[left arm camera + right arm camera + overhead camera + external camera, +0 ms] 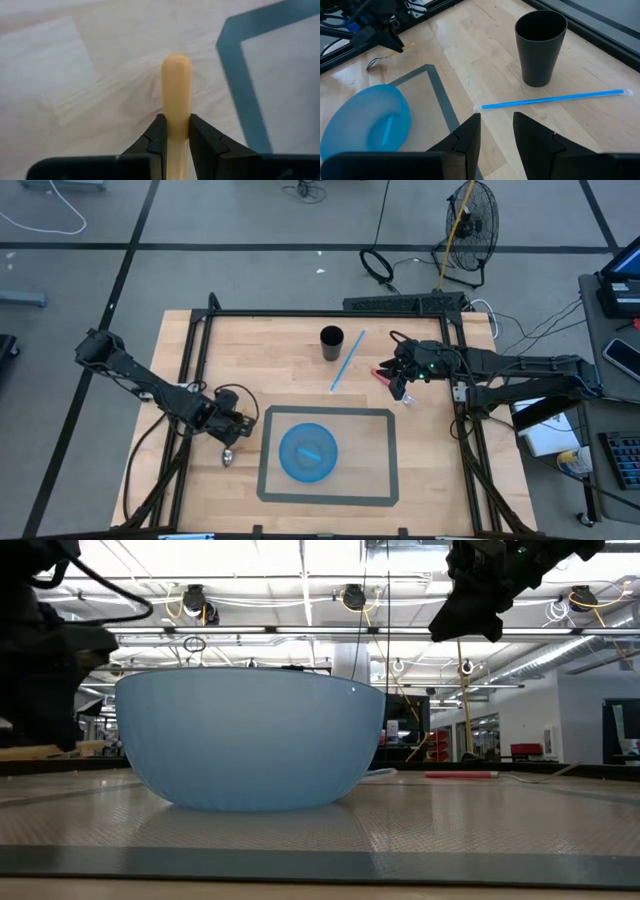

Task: Pick & Place Utensil
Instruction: Put the yellow spoon into the blue bowl

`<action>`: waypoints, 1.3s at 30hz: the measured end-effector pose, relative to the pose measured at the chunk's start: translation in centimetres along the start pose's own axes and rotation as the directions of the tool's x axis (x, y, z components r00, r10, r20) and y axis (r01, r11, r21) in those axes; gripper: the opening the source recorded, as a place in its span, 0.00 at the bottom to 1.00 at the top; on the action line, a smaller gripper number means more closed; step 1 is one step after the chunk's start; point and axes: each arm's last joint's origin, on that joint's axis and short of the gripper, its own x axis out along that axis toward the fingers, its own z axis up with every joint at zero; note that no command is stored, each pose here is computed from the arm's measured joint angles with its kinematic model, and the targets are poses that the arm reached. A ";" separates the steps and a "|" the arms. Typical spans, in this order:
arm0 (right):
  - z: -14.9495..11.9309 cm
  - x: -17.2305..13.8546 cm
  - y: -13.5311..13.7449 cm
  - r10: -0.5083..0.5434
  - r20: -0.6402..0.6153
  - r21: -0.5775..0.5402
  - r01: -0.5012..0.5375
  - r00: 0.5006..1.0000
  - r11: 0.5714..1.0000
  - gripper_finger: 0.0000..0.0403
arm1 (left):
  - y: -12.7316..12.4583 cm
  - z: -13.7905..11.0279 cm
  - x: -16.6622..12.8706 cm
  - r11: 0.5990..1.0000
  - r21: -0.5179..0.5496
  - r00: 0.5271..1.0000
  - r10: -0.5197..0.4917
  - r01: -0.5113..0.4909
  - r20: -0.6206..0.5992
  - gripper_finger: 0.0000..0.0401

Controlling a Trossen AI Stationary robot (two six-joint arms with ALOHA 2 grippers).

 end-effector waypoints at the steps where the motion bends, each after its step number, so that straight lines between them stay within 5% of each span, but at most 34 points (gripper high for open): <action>1: 0.0 0.0 0.0 0.000 0.000 0.000 0.000 1.000 1.000 0.28 | -0.2 0.1 -0.1 1.000 0.001 1.000 -0.008 0.008 0.013 0.14; 13: 0.0 0.0 0.0 0.000 0.000 -0.002 0.000 1.000 1.000 0.28 | -2.6 1.5 -2.6 0.992 0.042 0.975 -0.122 0.116 0.184 0.13; 21: 0.1 0.0 0.1 0.007 0.015 0.000 -0.007 1.000 1.000 0.28 | -3.0 3.4 -5.0 0.979 0.113 0.938 -0.198 0.172 0.283 0.02; 25: 0.2 0.0 0.1 0.010 0.023 0.003 -0.010 1.000 1.000 0.28 | -2.8 3.7 -4.6 0.968 0.216 0.970 -0.170 0.130 0.175 0.07; 31: 0.4 0.0 0.2 0.016 0.038 0.005 -0.017 0.999 1.000 0.28 | -3.4 3.8 -3.2 0.894 0.437 0.992 -0.124 0.096 0.034 0.19; 39: 0.5 0.0 0.2 0.022 0.051 0.007 -0.022 0.998 1.000 0.28 | -4.3 5.5 -0.7 0.877 0.449 0.982 -0.107 0.168 -0.159 0.44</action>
